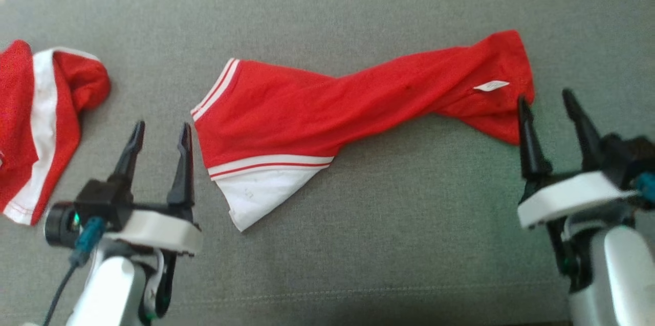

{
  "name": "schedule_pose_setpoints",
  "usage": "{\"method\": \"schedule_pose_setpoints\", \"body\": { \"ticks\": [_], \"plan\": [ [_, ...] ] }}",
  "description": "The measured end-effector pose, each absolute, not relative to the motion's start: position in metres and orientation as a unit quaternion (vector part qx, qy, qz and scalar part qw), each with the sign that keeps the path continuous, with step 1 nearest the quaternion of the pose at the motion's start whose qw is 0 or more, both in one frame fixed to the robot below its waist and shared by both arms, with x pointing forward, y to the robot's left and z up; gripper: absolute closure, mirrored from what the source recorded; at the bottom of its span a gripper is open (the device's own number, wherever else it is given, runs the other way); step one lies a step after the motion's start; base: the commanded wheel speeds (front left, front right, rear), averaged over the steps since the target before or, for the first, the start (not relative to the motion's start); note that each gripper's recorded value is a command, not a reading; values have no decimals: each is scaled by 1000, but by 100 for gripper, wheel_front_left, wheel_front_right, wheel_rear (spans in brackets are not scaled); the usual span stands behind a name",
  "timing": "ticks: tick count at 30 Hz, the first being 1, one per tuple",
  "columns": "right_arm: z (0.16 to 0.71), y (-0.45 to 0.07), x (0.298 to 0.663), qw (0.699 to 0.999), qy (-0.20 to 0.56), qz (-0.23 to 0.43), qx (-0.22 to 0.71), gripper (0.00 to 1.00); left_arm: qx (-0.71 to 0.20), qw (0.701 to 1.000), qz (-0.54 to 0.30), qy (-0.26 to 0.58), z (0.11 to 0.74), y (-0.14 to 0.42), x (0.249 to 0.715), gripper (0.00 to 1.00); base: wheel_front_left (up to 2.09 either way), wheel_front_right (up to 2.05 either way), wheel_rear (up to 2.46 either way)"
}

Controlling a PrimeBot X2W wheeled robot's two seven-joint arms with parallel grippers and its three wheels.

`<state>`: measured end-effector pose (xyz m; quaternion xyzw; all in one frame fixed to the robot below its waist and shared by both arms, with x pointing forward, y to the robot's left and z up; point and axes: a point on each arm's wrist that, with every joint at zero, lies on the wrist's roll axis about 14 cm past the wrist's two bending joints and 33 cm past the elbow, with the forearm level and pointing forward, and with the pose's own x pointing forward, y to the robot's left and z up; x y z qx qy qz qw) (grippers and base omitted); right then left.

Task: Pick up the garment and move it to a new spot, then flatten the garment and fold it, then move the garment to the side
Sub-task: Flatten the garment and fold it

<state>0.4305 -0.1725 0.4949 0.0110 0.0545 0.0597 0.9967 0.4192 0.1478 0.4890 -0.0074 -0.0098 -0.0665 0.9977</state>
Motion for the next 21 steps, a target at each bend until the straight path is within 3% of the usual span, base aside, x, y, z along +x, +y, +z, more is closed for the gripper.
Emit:
{"method": "schedule_pose_setpoints", "body": {
  "ticks": [5, 17, 21],
  "plan": [
    [494, -165, 410, 996, 64, 65, 18, 0, -5, 998, -67, 4, 484, 147, 400, 0, 0, 0, 0],
    [499, -162, 408, 995, 63, 69, 19, 0, -1, 998, -67, 9, 486, 150, 395, 0, 0, 0, 0],
    [497, -161, 409, 995, 67, 70, 20, 0, -22, 995, -83, 48, 472, 141, 392, 0, 0, 0, 0]
  ]
}}
